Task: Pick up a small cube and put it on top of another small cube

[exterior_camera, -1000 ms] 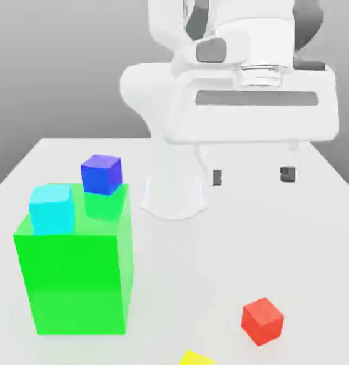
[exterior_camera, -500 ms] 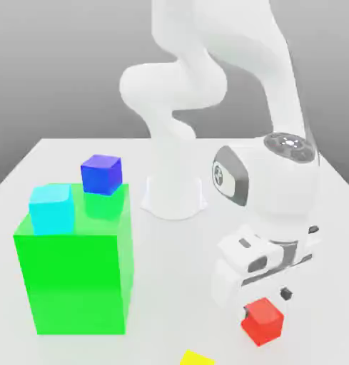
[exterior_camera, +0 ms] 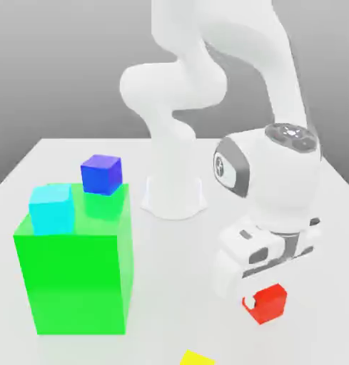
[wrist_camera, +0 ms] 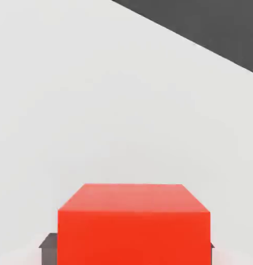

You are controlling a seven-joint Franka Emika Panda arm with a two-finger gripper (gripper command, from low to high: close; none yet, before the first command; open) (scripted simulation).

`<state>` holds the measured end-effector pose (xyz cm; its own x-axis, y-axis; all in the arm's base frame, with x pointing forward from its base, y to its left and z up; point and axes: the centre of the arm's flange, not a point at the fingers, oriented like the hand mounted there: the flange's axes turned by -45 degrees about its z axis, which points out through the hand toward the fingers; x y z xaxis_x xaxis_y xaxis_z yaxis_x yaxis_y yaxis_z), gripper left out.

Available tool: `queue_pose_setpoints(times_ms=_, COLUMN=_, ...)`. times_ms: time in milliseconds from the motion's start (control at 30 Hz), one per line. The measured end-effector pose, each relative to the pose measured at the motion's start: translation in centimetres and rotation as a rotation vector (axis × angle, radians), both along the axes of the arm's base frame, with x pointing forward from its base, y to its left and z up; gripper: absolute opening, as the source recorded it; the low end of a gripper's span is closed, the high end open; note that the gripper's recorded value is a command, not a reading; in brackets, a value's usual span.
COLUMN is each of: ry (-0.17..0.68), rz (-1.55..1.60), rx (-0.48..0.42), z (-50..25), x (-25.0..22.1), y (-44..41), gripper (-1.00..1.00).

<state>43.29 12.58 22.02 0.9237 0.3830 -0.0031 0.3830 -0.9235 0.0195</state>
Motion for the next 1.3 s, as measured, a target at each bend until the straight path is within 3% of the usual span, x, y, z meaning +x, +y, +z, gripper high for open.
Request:
queue_pose_setpoints(times_ms=333, ry=-0.011, rz=-0.374, rx=-0.039, z=11.5, x=-1.2, y=-12.5, gripper=-1.0)
queue_pose_setpoints(times_ms=733, ry=-0.007, rz=-0.815, rx=0.002, z=22.7, x=-11.1, y=-23.8, gripper=-1.0)
queue_pose_setpoints(times_ms=933, ry=-0.004, rz=-0.917, rx=0.025, z=20.2, x=-14.3, y=-25.6, gripper=-1.0)
queue_pose_setpoints(times_ms=967, ry=-0.004, rz=-0.918, rx=0.025, z=19.0, x=-14.4, y=-25.6, gripper=1.0)
queue_pose_setpoints(times_ms=1167, ry=-0.004, rz=-0.918, rx=0.022, z=18.4, x=-14.5, y=-25.6, gripper=1.0)
queue_pose_setpoints(times_ms=1300, ry=-0.005, rz=-0.919, rx=0.02, z=22.3, x=-14.4, y=-25.6, gripper=1.0)
